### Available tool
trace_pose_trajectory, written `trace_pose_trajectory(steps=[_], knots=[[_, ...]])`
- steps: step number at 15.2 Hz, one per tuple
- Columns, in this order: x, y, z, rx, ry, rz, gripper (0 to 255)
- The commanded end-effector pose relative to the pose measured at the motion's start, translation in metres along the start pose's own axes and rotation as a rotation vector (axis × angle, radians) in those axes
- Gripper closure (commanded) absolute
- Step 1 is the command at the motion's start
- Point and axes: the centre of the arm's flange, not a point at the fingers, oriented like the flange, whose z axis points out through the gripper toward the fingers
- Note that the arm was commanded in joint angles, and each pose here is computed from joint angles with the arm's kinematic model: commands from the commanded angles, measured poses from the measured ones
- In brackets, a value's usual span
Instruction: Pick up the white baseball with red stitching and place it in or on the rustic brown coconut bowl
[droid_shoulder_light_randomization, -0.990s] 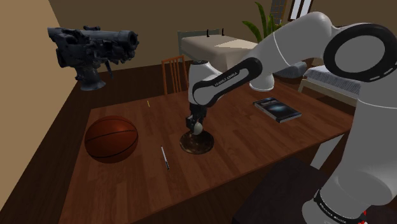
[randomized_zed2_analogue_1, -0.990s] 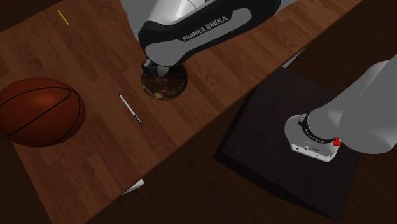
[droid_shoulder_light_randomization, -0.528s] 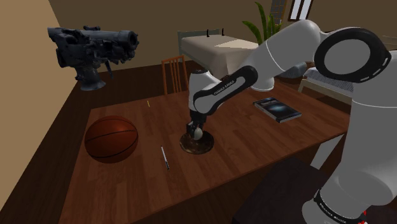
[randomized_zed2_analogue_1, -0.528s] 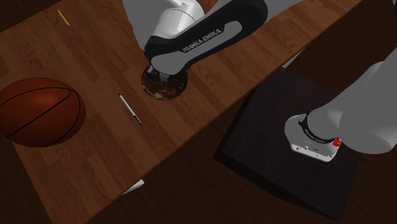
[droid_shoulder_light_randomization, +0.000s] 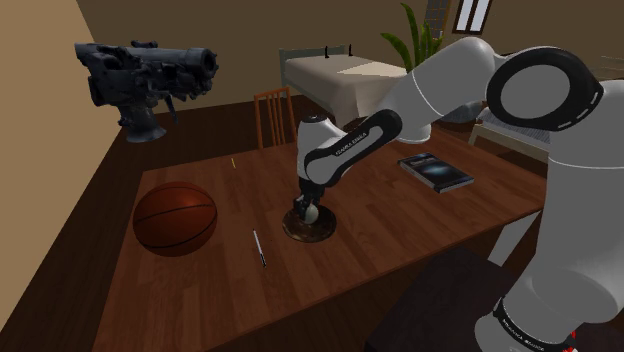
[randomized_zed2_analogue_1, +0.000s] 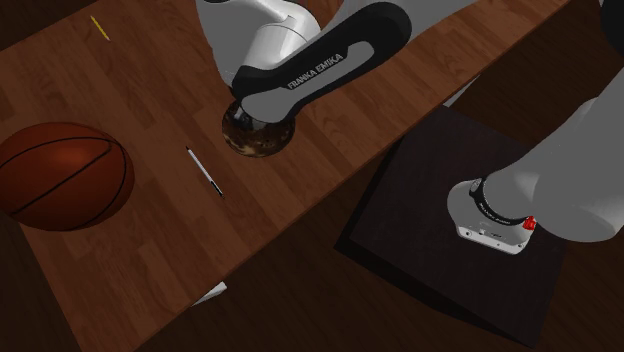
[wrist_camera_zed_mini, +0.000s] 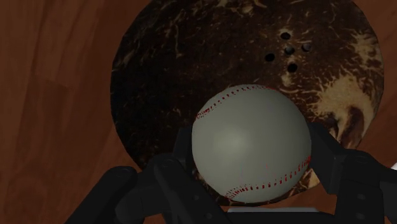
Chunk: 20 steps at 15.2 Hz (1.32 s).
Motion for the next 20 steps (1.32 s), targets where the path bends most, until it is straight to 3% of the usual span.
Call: trace_pose_trajectory(steps=[1,2,3,8,12,20], knots=[[0.0,0.0,0.0,0.0,0.0,0.0,255],[0.0,0.0,0.0,0.0,0.0,0.0,255],[0.0,0.0,0.0,0.0,0.0,0.0,0],[0.0,0.0,0.0,0.0,0.0,0.0,0],[0.0,0.0,-0.05,0.0,0.0,0.0,0],[0.0,0.0,-0.05,0.0,0.0,0.0,0]])
